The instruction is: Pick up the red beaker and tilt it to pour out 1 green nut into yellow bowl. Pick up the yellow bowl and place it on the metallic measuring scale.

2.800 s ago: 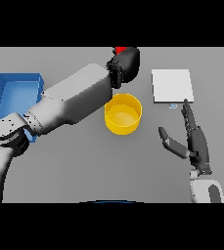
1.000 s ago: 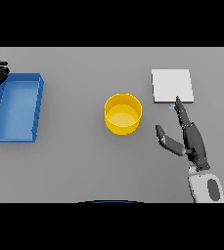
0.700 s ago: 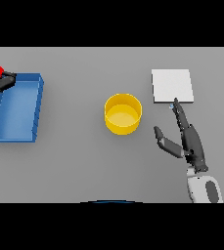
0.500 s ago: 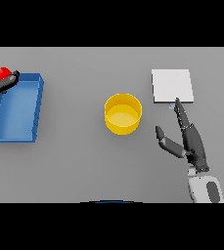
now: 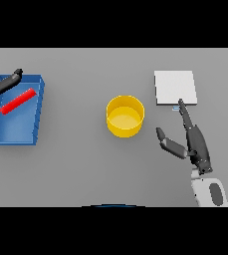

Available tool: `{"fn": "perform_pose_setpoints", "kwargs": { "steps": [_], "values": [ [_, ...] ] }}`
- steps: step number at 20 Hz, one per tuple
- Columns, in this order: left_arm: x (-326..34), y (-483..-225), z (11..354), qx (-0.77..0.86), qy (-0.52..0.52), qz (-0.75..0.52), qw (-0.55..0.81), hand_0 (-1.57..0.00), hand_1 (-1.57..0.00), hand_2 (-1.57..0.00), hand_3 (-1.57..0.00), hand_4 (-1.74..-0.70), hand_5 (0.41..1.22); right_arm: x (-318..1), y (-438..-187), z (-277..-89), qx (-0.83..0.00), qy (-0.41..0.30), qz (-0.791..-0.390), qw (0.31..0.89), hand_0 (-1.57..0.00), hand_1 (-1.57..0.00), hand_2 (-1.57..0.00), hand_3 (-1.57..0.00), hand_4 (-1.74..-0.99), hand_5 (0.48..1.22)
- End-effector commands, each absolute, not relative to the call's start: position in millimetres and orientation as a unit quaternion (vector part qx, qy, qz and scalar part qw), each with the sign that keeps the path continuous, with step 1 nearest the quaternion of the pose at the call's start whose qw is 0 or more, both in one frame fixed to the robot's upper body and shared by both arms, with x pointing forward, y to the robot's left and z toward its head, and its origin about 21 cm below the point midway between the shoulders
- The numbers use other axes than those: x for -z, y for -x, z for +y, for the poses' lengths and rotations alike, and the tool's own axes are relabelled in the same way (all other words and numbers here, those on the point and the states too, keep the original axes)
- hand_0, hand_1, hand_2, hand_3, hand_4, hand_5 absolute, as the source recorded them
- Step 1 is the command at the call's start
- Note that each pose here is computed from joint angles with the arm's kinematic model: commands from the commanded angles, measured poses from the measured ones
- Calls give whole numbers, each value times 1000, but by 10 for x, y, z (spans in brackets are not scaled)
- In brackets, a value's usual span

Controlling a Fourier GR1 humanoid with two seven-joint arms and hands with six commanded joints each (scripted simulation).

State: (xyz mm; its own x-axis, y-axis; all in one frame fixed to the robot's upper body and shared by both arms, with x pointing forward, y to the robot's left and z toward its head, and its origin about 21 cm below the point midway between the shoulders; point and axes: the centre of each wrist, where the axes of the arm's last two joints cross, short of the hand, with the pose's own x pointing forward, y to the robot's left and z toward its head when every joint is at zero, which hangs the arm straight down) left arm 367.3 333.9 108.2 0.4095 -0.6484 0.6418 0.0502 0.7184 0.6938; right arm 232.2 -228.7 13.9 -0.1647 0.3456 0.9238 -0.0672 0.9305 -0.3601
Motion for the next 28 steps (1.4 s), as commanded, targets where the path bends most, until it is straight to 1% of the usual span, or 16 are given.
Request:
{"fn": "perform_pose_setpoints", "kwargs": {
  "steps": [1, 2, 3, 4, 6, 7, 9, 10, 11, 14, 16, 21, 22, 23, 25, 28],
  "values": [
    [-1072, -3664, 3310, 221, -296, -507, 779, -51, -46, -44, -45, -779, 635, -168, -2330, -2252, -180, 88, -749, 631, 1, 1, 1, 1, -1115, 638],
    [-1033, -3636, 3313, 218, -287, -518, 775, -40, -37, -35, -36, -784, 644, -183, -2368, -2254, -210, 77, -753, 619, 1, 1, 1, 1, -1087, 649],
    [-1035, -3640, 3306, 212, -281, -523, 776, -32, -29, -28, -29, -786, 652, -224, -2432, -2255, -237, 75, -751, 612, 1, 1, 1, 1, -1080, 662],
    [-1018, -3631, 3304, 205, -274, -527, 778, -25, -23, -22, -23, -793, 657, -273, -2500, -2274, -272, 80, -745, 604, 1, 1, 1, 1, -1088, 665],
    [-1026, -3596, 3293, 205, -270, -532, 776, -16, -15, -14, -14, -799, 666, -378, -2583, -2280, -355, 121, -725, 578, 1, 1, 1, 1, -1122, 649],
    [-1042, -3624, 3235, 204, -269, -527, 780, -13, -11, -11, -11, -800, 673, -452, -2662, -2246, -387, 135, -715, 566, 1, 1, 1, 1, -1128, 637],
    [-1063, -3613, 3250, 204, -268, -532, 777, -8, -7, -7, -7, -806, 683, -499, -2770, -2186, -461, 155, -700, 523, 1, 1, 1, 1, -1137, 626],
    [-1047, -3623, 3222, 205, -267, -524, 782, -6, -5, -5, -5, -806, 687, -546, -2852, -2163, -499, 164, -685, 505, 1, 1, 1, 1, -1142, 627],
    [-1044, -3629, 3202, 205, -261, -525, 784, -5, -4, -4, -4, -809, 688, -571, -2861, -2118, -532, 161, -679, 479, 1, 1, 1, 1, -1150, 630],
    [-1019, -3594, 3276, 205, -261, -524, 784, -2, -2, -1, -2, -811, 689, -651, -3033, -1984, -610, 161, -653, 419, 1, 1, 1, 1, -1162, 637],
    [-1012, -3591, 3272, 208, -260, -527, 782, -1, -1, -1, -1, -808, 689, -671, -3118, -1896, -652, 160, -630, 391, 1, 1, 1, 1, -1164, 641],
    [-1014, -3582, 3288, 208, -258, -530, 781, 0, 0, 0, 0, -808, 695, -621, -3300, -1743, -716, 145, -586, 350, 1, 1, 1, 1, -1156, 642],
    [-999, -3574, 3308, 207, -260, -528, 781, 1, 1, 1, 1, -808, 696, -598, -3330, -1709, -726, 143, -574, 349, 1, 1, 1, 1, -1157, 644],
    [-1032, -3603, 3290, 204, -260, -528, 782, 1, 1, 1, 1, -808, 695, -588, -3365, -1632, -735, 136, -568, 344, 1, 1, 1, 1, -1155, 646],
    [-1024, -3592, 3307, 203, -261, -526, 784, 1, 1, 1, 1, -808, 696, -568, -3395, -1585, -760, 124, -546, 330, 1, 1, 1, 1, -1161, 658],
    [-1035, -3577, 3348, 210, -265, -528, 779, 1, 1, 1, 1, -807, 700, -569, -3480, -1482, -784, 126, -513, 326, 1, 1, 1, 1, -1164, 670]
  ]
}}
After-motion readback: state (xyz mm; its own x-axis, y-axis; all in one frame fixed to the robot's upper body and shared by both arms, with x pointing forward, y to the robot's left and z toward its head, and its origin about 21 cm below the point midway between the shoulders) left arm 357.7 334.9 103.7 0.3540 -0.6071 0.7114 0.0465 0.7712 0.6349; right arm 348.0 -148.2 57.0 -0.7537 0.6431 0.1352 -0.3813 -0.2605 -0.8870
